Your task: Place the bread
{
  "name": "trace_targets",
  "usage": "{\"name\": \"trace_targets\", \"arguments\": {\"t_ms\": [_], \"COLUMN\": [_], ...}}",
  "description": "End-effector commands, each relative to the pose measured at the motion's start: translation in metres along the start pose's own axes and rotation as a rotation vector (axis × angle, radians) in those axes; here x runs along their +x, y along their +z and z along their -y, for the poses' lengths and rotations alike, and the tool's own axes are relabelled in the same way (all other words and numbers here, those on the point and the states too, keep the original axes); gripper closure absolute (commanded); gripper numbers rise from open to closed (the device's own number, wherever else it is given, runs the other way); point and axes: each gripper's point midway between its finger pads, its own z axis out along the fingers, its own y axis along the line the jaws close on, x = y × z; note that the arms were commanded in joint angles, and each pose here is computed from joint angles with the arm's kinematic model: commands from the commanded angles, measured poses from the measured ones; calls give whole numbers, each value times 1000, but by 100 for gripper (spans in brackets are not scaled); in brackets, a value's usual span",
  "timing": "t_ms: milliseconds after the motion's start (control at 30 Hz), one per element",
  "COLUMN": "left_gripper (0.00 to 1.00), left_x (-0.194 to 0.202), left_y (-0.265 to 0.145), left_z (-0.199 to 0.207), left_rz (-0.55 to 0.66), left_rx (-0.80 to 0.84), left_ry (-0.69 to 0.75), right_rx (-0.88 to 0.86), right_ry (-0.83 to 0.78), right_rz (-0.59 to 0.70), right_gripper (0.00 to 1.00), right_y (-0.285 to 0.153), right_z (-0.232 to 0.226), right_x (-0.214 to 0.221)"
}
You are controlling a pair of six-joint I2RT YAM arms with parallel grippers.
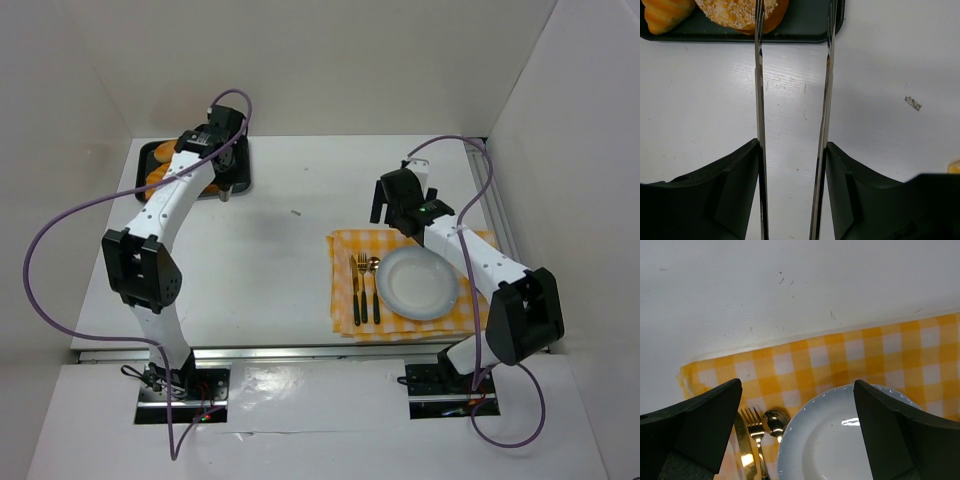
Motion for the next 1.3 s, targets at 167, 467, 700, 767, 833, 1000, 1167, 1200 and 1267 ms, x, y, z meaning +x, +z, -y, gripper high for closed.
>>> {"name": "trace_targets", "arguments": {"t_ms": [167, 467, 700, 767, 833, 1000, 1167, 1200, 1267], "left_gripper": [35, 35, 35, 35, 35, 36, 36, 36, 40], "left_x": [-25, -40, -29, -29, -28, -20, -10, -10, -12], "left_y": [12, 36, 54, 61, 67, 83, 83, 83, 84], "left_z": [-10, -11, -22, -23, -20, -19, -18, -18, -17], "left_rz": [59, 89, 51, 51, 46, -9, -29, -29, -22], "left_rx": [-80, -156, -192, -189, -176, -164, -148, -148, -145], "left_ry": [-23, -26, -24, -43, -23, -28, -32, -32, -25], "right_rx": [-12, -19, -24, -20, -28, -28, -32, -32, -28], "right_ry": [-4, -19, -22, -27, -27, -36, -46, -46, -50], "right_rz": [10, -10, -20, -29, -33, -33, -40, -40, -48], "right_gripper": [0, 0, 0, 0, 0, 0, 0, 0, 0], "right_y": [2, 7, 12, 14, 14, 17, 18, 18, 21], "right_z": [-10, -16, -19, -19, -21, -24, -27, -27, -27], "right_x": [-9, -3, 1, 3, 4, 2, 5, 5, 8]}}
